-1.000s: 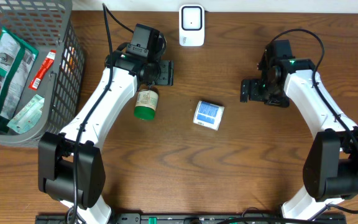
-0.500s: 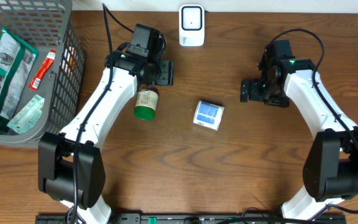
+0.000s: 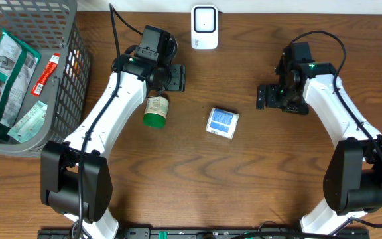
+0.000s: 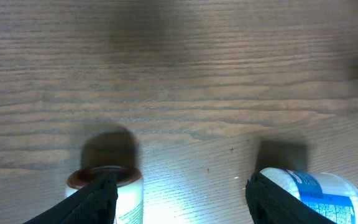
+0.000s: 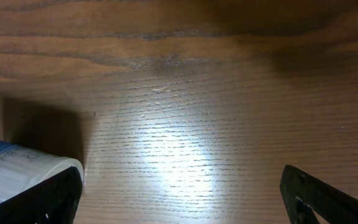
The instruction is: Scan the item barcode
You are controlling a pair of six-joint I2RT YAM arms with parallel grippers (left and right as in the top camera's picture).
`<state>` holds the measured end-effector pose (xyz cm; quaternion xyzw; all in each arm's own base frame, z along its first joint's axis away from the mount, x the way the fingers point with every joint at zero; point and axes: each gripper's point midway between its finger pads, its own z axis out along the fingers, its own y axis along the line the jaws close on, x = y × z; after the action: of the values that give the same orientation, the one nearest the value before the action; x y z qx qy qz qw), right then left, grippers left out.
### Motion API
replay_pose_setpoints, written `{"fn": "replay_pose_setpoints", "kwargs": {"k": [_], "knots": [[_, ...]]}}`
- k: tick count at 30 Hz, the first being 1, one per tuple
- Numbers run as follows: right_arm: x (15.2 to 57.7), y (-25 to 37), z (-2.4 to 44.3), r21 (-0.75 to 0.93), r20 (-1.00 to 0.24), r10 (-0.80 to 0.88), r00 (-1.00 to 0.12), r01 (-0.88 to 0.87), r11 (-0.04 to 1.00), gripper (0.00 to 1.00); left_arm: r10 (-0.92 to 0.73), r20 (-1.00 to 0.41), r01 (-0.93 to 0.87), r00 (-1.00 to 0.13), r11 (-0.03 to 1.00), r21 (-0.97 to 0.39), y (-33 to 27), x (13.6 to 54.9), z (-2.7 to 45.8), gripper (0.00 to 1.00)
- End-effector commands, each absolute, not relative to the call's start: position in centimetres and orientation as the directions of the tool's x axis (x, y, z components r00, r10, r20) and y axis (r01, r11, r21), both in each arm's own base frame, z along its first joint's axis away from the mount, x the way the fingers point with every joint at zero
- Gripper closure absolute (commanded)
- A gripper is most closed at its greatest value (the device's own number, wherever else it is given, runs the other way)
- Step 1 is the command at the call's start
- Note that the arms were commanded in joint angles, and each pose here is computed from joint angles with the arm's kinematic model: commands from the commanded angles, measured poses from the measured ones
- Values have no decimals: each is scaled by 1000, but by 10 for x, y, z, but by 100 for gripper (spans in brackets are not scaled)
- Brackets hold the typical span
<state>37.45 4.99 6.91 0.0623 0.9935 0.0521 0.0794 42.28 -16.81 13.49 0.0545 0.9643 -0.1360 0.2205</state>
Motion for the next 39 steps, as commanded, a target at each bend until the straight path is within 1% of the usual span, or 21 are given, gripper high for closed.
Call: {"fn": "replay_pose_setpoints", "kwargs": {"k": [1, 3, 4, 6, 8, 39], "knots": [[378, 49, 77, 109, -176, 129, -976, 111, 988, 1, 53, -458, 172, -887, 959, -223, -166, 427, 141, 32], [378, 49, 77, 109, -176, 129, -976, 111, 988, 1, 53, -458, 172, -887, 959, -223, -166, 427, 141, 32], [378, 49, 77, 109, -176, 129, -976, 111, 988, 1, 53, -458, 172, -887, 959, -223, -166, 427, 141, 21], [378, 49, 77, 109, -176, 129, -976, 111, 988, 1, 53, -458, 172, -887, 959, -223, -166, 427, 141, 18], [378, 49, 77, 109, -176, 129, -976, 111, 988, 1, 53, -458, 172, -887, 959, -223, -166, 427, 141, 17], [378, 49, 77, 109, -176, 129, -976, 111, 988, 1, 53, -459, 172, -887, 960, -223, -166, 427, 142, 16]]}}
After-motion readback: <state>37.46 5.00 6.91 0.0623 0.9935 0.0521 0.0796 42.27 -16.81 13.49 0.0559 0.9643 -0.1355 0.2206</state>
